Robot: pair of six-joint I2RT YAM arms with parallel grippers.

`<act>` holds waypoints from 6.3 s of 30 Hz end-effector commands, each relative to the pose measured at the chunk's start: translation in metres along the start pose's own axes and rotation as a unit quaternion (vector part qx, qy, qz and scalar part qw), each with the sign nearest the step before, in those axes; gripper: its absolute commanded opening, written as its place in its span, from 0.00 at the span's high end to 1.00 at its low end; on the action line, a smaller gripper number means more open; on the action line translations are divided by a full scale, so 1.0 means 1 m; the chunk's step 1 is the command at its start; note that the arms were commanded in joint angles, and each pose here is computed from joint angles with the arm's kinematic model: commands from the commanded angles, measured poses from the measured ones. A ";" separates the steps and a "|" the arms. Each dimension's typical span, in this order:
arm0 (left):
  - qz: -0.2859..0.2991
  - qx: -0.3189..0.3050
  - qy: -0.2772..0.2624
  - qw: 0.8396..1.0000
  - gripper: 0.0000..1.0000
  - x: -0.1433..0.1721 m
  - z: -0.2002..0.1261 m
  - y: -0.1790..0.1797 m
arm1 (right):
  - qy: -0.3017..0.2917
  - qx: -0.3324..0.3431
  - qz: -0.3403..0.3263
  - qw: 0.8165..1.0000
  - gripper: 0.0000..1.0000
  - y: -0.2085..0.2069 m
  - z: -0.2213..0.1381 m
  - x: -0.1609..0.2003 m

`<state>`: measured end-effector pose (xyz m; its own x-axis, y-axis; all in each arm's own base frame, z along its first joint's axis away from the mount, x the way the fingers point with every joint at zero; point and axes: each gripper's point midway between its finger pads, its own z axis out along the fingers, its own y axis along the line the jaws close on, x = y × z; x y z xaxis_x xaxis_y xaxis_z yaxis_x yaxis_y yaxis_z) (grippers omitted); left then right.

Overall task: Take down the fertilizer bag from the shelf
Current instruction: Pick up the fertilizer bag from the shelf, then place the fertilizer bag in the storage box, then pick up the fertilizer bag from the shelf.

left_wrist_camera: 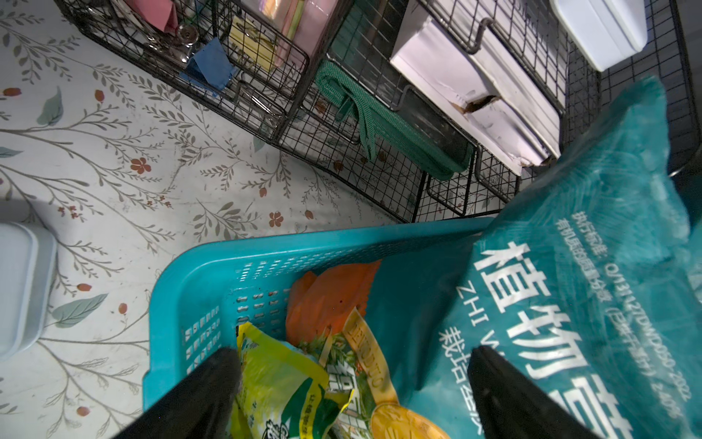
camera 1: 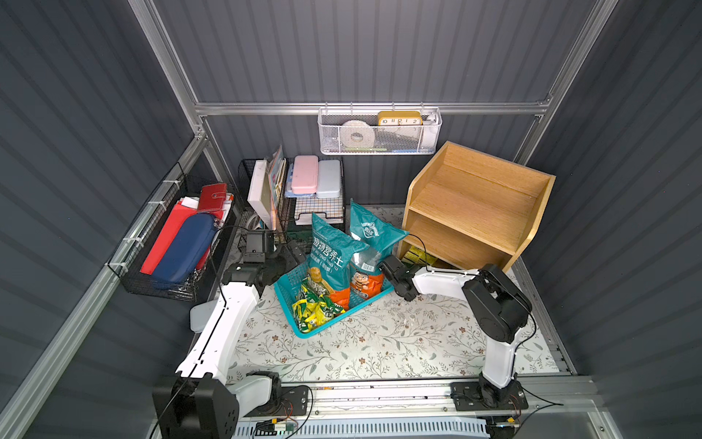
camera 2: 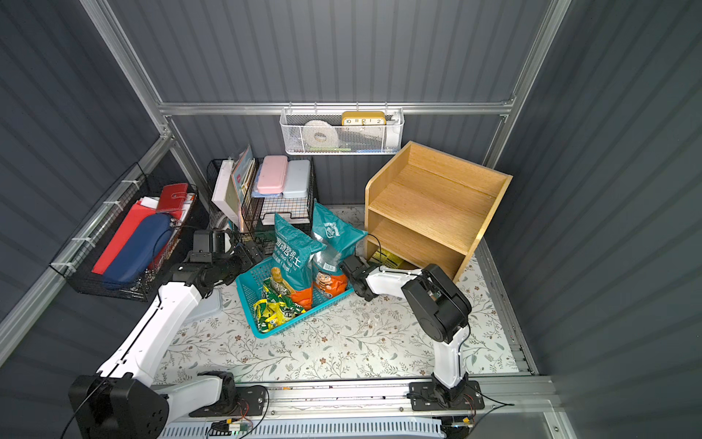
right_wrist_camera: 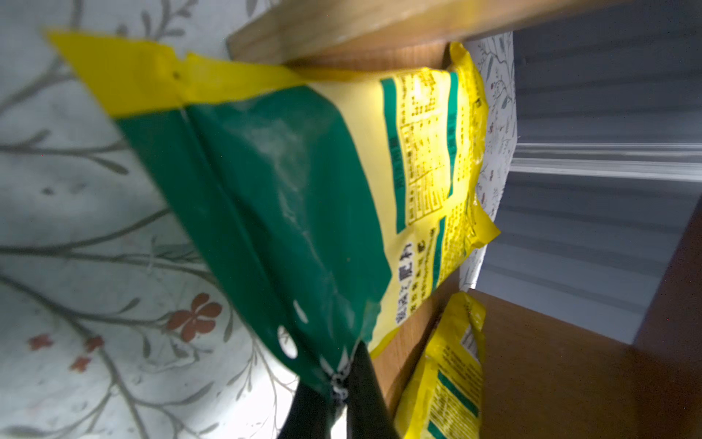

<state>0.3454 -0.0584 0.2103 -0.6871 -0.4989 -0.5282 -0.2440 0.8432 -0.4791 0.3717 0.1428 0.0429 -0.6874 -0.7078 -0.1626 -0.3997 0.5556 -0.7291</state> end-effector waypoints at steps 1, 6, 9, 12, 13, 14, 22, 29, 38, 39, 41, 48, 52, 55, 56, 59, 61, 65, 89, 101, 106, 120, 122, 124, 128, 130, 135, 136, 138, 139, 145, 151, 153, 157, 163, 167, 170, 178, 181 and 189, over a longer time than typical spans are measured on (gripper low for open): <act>0.014 -0.006 0.001 1.000 0.01 -0.003 -0.004 -0.001 | -0.015 -0.032 0.046 0.998 1.00 -0.004 -0.011 -0.002; 0.010 -0.007 -0.001 1.000 0.01 -0.004 -0.001 0.000 | -0.041 -0.076 0.106 0.991 1.00 -0.015 -0.053 0.005; 0.008 -0.003 0.001 1.000 0.01 -0.004 0.002 -0.001 | -0.062 -0.112 0.144 0.981 1.00 -0.019 -0.081 0.009; 0.008 0.001 0.005 1.000 0.01 -0.003 0.005 -0.003 | -0.080 -0.143 0.181 0.970 1.00 -0.028 -0.107 0.014; 0.008 0.003 0.006 1.000 0.01 -0.003 0.005 -0.003 | -0.085 -0.153 0.194 0.965 1.00 -0.033 -0.116 0.016; 0.007 0.002 0.006 1.000 0.01 -0.003 0.004 -0.003 | -0.088 -0.160 0.205 0.961 1.00 -0.038 -0.124 0.019; 0.012 -0.014 -0.003 1.000 0.01 -0.003 0.003 0.004 | -0.200 -0.310 0.260 0.892 1.00 -0.087 -0.237 0.026; 0.024 -0.052 -0.028 0.998 0.01 -0.010 -0.001 0.018 | -0.326 -0.489 0.263 0.765 1.00 -0.112 -0.364 -0.010; 0.029 -0.171 -0.053 0.983 0.00 -0.015 -0.012 0.062 | -0.394 -0.579 0.152 0.697 1.00 -0.055 -0.451 -0.095; 0.033 -0.181 -0.061 0.981 0.01 -0.017 -0.015 0.066 | -0.397 -0.591 0.148 0.686 1.00 -0.049 -0.454 -0.104; 0.039 -0.201 -0.073 0.976 0.01 -0.020 -0.020 0.075 | -0.394 -0.609 0.144 0.673 1.00 -0.035 -0.456 -0.122; -0.020 -0.246 -0.068 0.967 0.01 -0.026 -0.030 0.136 | -0.358 -0.623 0.142 0.681 1.00 0.006 -0.438 -0.174; -0.014 -0.247 -0.073 0.966 0.01 -0.024 -0.034 0.143 | -0.332 -0.634 0.159 0.680 1.00 0.026 -0.424 -0.193; -0.016 -0.231 -0.071 0.970 0.01 -0.020 -0.032 0.139 | -0.298 -0.649 0.173 0.678 1.00 0.045 -0.412 -0.205; -0.014 -0.223 -0.069 0.972 0.01 -0.019 -0.031 0.137 | -0.284 -0.655 0.176 0.678 1.00 0.053 -0.408 -0.207; -0.007 -0.185 -0.062 0.981 0.01 -0.017 -0.027 0.124 | -0.240 -0.662 0.188 0.685 1.00 0.071 -0.392 -0.212; -0.008 -0.164 -0.060 0.985 0.01 -0.018 -0.026 0.116 | -0.202 -0.658 0.200 0.697 1.00 0.083 -0.374 -0.213; -0.014 -0.138 -0.054 0.989 0.01 -0.018 -0.023 0.106 | -0.122 -0.654 0.197 0.720 1.00 0.109 -0.342 -0.207; -0.035 -0.083 -0.036 0.995 0.01 -0.016 -0.020 0.086 | -0.153 -0.567 0.152 0.795 0.52 0.106 -0.303 -0.220; -0.029 -0.036 -0.041 0.998 0.01 -0.027 -0.024 0.064 | -0.239 -0.355 0.175 0.887 0.45 -0.043 -0.290 -0.108; -0.036 0.021 -0.025 0.999 0.01 -0.030 -0.026 0.039 | -0.143 -0.224 0.170 0.949 0.39 -0.066 -0.227 -0.016; -0.051 0.067 -0.013 0.996 0.01 -0.025 -0.022 0.018 | 0.070 -0.053 0.014 0.996 0.32 -0.055 -0.134 0.064; -0.050 0.068 -0.014 0.996 0.01 -0.025 -0.024 0.017 | 0.097 -0.036 -0.030 0.994 0.31 -0.049 -0.118 0.067; -0.049 0.068 -0.017 0.996 0.01 -0.025 -0.025 0.016 | 0.119 -0.016 -0.084 0.989 0.31 -0.040 -0.099 0.071; -0.049 0.068 -0.015 0.996 0.01 -0.023 -0.024 0.017 | 0.149 -0.009 -0.128 0.981 0.31 -0.021 -0.070 0.071; -0.049 0.067 -0.012 0.996 0.01 -0.021 -0.023 0.018 | 0.155 0.007 -0.135 0.979 0.30 -0.021 -0.059 0.072; -0.049 0.069 -0.009 0.996 0.01 -0.019 -0.021 0.018 | 0.201 0.033 -0.135 0.970 0.30 -0.030 -0.024 0.093; -0.050 0.069 -0.007 0.996 0.01 -0.019 -0.020 0.018 | 0.206 0.037 -0.135 0.968 0.29 -0.031 -0.019 0.096; -0.050 0.071 -0.004 0.996 0.01 -0.018 -0.018 0.018 | 0.216 0.046 -0.135 0.966 0.29 -0.033 -0.008 0.101; -0.051 0.072 -0.003 0.996 0.01 -0.017 -0.018 0.018 | 0.222 0.048 -0.134 0.965 0.29 -0.034 -0.004 0.104; -0.046 0.068 -0.002 0.997 0.01 -0.018 -0.019 0.018 | 0.238 0.055 -0.101 0.965 0.29 -0.049 0.009 0.115; -0.046 0.067 0.000 0.997 0.01 -0.016 -0.019 0.019 | 0.243 0.058 -0.091 0.964 0.59 -0.053 0.014 0.120; -0.045 0.067 -0.001 0.997 0.01 -0.017 -0.020 0.018 | 0.243 0.059 -0.087 0.964 0.74 -0.054 0.015 0.120; -0.044 0.066 0.000 0.997 0.01 -0.017 -0.019 0.018 | 0.239 0.060 -0.078 0.966 1.00 -0.056 0.013 0.117; -0.045 0.065 -0.001 0.997 0.01 -0.017 -0.019 0.019 | 0.205 0.035 -0.025 0.978 1.00 -0.059 -0.008 0.102; -0.048 0.064 -0.003 0.997 0.01 -0.017 -0.019 0.020 | 0.159 -0.014 0.032 0.987 1.00 -0.053 -0.042 0.084; -0.048 0.064 -0.004 0.997 0.01 -0.017 -0.019 0.021 | 0.128 -0.057 0.067 0.988 1.00 -0.045 -0.067 0.073; -0.044 0.059 -0.006 0.997 0.01 -0.018 -0.020 0.022 | 0.068 -0.178 0.162 0.968 1.00 -0.041 -0.137 0.057; -0.045 0.057 -0.005 0.997 0.01 -0.016 -0.019 0.023 | 0.021 -0.256 0.190 0.948 1.00 -0.045 -0.177 0.046; -0.040 0.052 -0.005 0.998 0.01 -0.017 -0.019 0.024 | -0.208 -0.506 0.213 0.810 1.00 -0.070 -0.321 -0.009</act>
<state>0.3416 -0.0252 0.2252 -0.6480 -0.5822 -0.4910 -0.2238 0.7618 -0.6079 0.2219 0.2095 0.2540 -0.7770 -0.3845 -0.4985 -0.5104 0.8482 0.1415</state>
